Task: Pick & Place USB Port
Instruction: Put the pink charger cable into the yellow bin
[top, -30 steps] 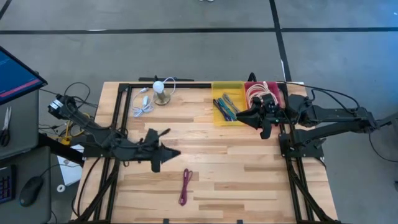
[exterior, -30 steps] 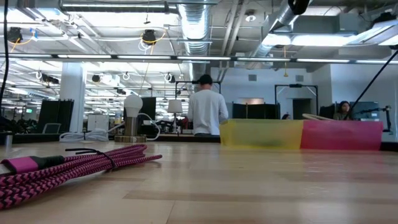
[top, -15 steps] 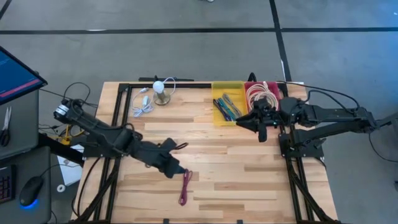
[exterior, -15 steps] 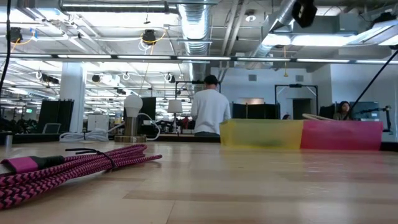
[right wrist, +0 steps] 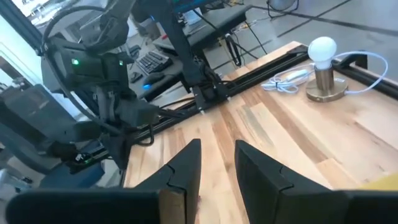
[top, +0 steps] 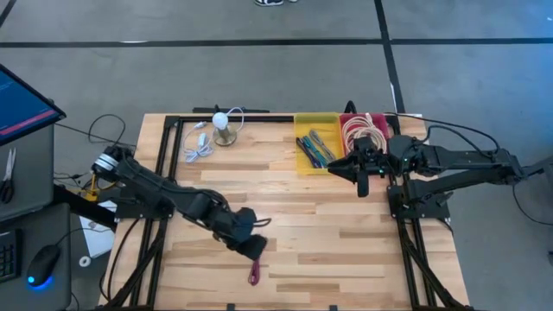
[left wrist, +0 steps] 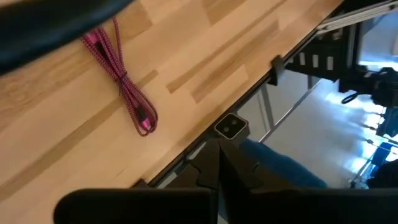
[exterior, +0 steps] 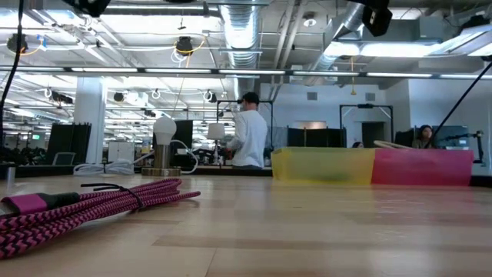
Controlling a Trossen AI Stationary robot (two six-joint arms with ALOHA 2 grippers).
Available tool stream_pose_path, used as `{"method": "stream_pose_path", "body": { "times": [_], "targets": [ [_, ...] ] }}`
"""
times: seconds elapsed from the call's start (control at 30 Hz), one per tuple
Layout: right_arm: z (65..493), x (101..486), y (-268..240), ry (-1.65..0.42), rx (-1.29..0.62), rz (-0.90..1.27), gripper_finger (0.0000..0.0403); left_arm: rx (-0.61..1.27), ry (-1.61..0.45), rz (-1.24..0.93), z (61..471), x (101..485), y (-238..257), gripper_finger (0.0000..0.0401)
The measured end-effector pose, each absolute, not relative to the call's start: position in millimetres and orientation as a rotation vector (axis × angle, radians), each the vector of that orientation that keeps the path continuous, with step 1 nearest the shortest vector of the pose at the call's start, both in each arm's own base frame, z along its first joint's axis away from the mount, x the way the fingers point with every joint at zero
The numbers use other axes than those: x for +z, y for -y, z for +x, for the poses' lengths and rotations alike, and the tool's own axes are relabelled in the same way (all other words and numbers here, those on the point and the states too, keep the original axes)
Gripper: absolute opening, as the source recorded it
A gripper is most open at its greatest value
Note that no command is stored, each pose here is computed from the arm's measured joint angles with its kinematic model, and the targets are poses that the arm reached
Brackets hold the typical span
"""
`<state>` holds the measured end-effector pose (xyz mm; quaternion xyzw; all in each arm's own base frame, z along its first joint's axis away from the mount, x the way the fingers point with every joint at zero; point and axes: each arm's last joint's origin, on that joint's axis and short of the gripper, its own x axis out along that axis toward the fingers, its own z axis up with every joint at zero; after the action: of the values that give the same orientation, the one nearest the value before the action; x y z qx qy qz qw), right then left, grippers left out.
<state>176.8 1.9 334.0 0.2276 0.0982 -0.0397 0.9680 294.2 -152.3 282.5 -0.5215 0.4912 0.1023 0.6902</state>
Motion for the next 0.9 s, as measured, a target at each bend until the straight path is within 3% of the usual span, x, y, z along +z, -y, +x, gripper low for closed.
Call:
{"method": "stream_pose_path", "body": {
  "times": [0.37,0.9],
  "targets": [
    [175.3,328.1,-1.9,-0.261,-0.090,0.422,0.0091,0.300,-1.084,-1.133,308.0,260.5,157.3,0.0033],
    [171.6,329.4,-1.9,-0.260,-0.077,0.336,0.0091,0.524,-1.224,-1.065,337.1,179.9,160.0,0.0173]
  ]
}}
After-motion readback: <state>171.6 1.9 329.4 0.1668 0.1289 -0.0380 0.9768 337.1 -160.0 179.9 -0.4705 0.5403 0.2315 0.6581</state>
